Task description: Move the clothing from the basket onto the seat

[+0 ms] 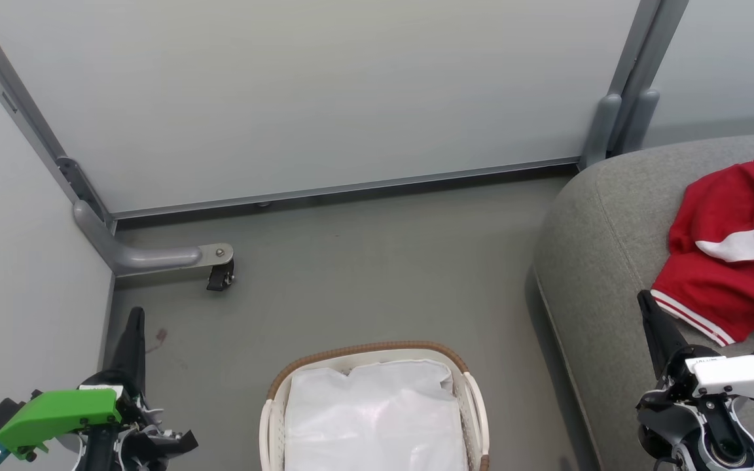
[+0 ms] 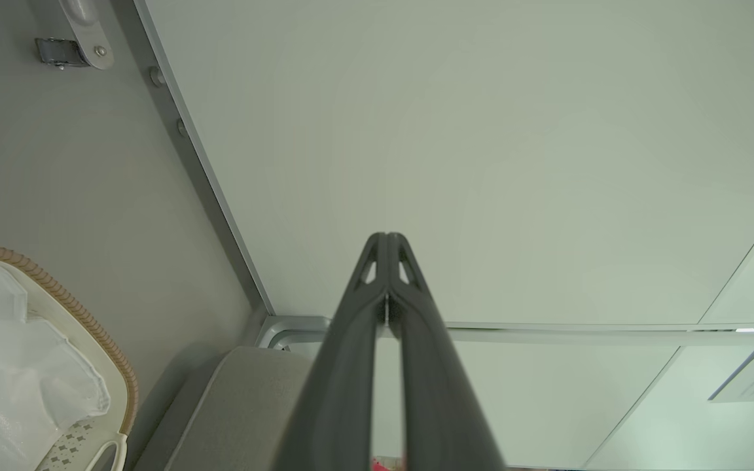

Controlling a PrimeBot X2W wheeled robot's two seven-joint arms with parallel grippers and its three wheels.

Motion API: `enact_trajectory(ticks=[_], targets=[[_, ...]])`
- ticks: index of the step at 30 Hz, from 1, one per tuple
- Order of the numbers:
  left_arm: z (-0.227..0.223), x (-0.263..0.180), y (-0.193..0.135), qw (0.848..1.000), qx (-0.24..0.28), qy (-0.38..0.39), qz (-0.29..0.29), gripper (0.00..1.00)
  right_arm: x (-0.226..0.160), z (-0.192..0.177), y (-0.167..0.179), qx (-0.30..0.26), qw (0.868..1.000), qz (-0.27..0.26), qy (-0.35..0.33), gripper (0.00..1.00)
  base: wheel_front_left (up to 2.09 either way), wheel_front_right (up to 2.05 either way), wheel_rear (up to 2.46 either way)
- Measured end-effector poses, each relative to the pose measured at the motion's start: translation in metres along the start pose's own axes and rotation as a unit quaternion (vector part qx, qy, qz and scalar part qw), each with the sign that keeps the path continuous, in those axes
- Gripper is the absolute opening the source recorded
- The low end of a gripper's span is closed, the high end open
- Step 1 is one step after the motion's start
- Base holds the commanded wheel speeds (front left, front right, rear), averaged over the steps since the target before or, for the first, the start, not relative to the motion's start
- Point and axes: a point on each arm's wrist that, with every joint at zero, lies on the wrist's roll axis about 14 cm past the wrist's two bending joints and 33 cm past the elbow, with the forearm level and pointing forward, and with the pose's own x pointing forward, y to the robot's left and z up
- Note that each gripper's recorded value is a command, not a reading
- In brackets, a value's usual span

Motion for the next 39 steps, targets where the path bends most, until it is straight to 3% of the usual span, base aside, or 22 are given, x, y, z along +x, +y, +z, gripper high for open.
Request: enact_trajectory(ticks=[39], targets=[[0.0010, 0.0008, -0.0029, 1.000, -0.007, -0.002, -0.005, 0.00, 0.0000, 0.0002, 0.0010, 0.007, 1.000, 0.002, 0.000, 0.00, 0.00, 0.00, 0.00]])
